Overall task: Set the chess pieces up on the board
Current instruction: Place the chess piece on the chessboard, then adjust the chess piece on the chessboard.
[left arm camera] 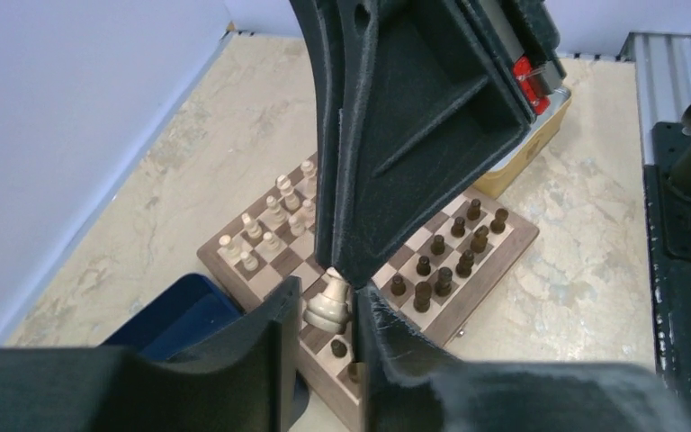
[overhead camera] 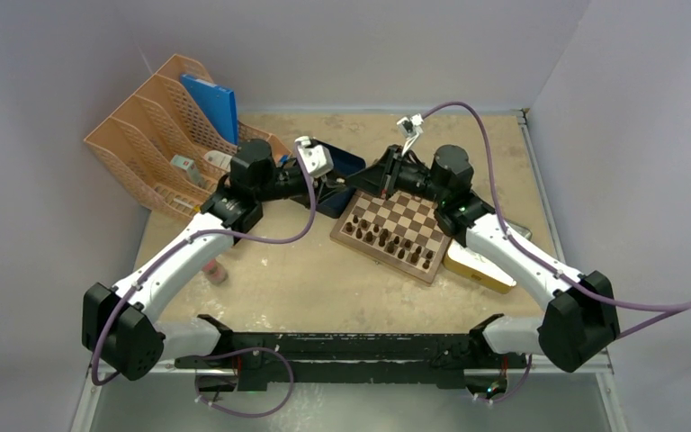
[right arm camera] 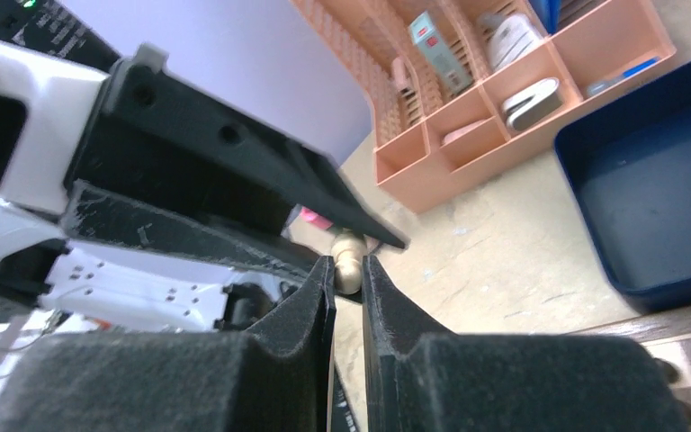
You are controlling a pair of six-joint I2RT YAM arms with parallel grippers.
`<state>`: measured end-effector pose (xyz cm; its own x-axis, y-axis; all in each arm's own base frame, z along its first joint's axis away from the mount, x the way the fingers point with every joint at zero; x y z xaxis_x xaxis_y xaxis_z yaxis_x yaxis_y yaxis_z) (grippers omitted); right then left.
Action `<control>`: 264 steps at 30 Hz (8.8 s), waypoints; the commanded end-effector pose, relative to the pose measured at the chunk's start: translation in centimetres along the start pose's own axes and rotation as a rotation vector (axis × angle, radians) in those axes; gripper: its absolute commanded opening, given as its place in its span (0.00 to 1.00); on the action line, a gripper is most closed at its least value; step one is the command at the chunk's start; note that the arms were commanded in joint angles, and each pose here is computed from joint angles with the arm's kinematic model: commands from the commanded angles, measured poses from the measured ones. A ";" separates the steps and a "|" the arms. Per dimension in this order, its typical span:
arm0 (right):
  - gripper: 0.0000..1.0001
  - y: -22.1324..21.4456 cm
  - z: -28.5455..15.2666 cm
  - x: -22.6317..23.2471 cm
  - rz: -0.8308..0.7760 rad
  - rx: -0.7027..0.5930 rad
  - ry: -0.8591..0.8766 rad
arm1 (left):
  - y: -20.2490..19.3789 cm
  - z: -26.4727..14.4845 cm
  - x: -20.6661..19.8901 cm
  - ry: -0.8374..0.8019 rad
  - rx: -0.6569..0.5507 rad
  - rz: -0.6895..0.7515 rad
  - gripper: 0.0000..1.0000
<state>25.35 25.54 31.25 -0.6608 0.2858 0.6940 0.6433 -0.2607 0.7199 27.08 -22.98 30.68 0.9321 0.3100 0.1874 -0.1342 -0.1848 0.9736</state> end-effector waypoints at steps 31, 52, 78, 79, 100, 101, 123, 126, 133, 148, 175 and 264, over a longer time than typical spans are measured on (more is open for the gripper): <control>0.11 4.8 -10.8 -14.3 0.098 0.064 -1.335 | -3.8 -6.3 -1.9 0.453 0.437 -0.591 0.70; 0.11 0.4 -13.2 -21.4 0.205 0.196 -1.434 | -3.4 -7.2 -1.6 0.484 0.477 -0.551 0.70; 0.12 -0.3 -13.2 -25.0 0.177 0.201 -1.495 | -2.4 -7.4 -1.3 0.492 0.459 -0.532 0.70; 0.12 -0.3 -13.2 -25.0 0.177 0.201 -1.494 | -2.4 -7.4 -1.3 0.491 0.460 -0.532 0.70; 0.12 -1.8 -13.3 -26.0 0.195 0.234 -1.496 | -2.2 -7.7 -1.4 0.507 0.456 -0.536 0.69; 0.12 -1.9 -13.3 -26.1 0.197 0.235 -1.496 | -2.2 -7.7 -1.4 0.508 0.457 -0.537 0.69; 0.12 -1.8 -13.2 -26.4 0.197 0.238 -1.503 | -2.4 -7.9 -1.2 0.525 0.465 -0.526 0.69; 0.12 -1.2 -13.0 -26.1 0.190 0.225 -1.496 | -2.4 -7.8 -1.2 0.523 0.467 -0.525 0.69; 0.12 -0.1 -12.8 -25.8 0.180 0.203 -1.494 | -2.4 -7.8 -1.2 0.519 0.467 -0.526 0.69; 0.12 -0.9 -13.0 -25.8 0.193 0.225 -1.491 | -2.4 -8.0 -1.4 0.516 0.467 -0.526 0.69; 0.42 -0.9 -12.8 -26.0 0.179 0.244 -1.474 | -2.4 -7.9 -1.3 0.521 0.467 -0.521 0.69; 0.33 3.6 -3.3 -12.8 -0.121 0.111 -1.038 | -0.4 -8.2 -1.0 0.656 0.413 -0.731 0.69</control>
<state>36.21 17.56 20.12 -0.0611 0.9908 0.1207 0.7064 -0.0425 0.7066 23.31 -14.25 28.42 0.3891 0.9103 -0.1411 0.6107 -0.1403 0.7793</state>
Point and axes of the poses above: each gripper's point midway between its finger pads, its own z axis out along the fingers, its own x axis along the line the jaws close on, y = z × x, the point moved 6 cm from there along -z, back along the fingers, and after that the axes turned 1 degree about z, right-handed, at the moved point
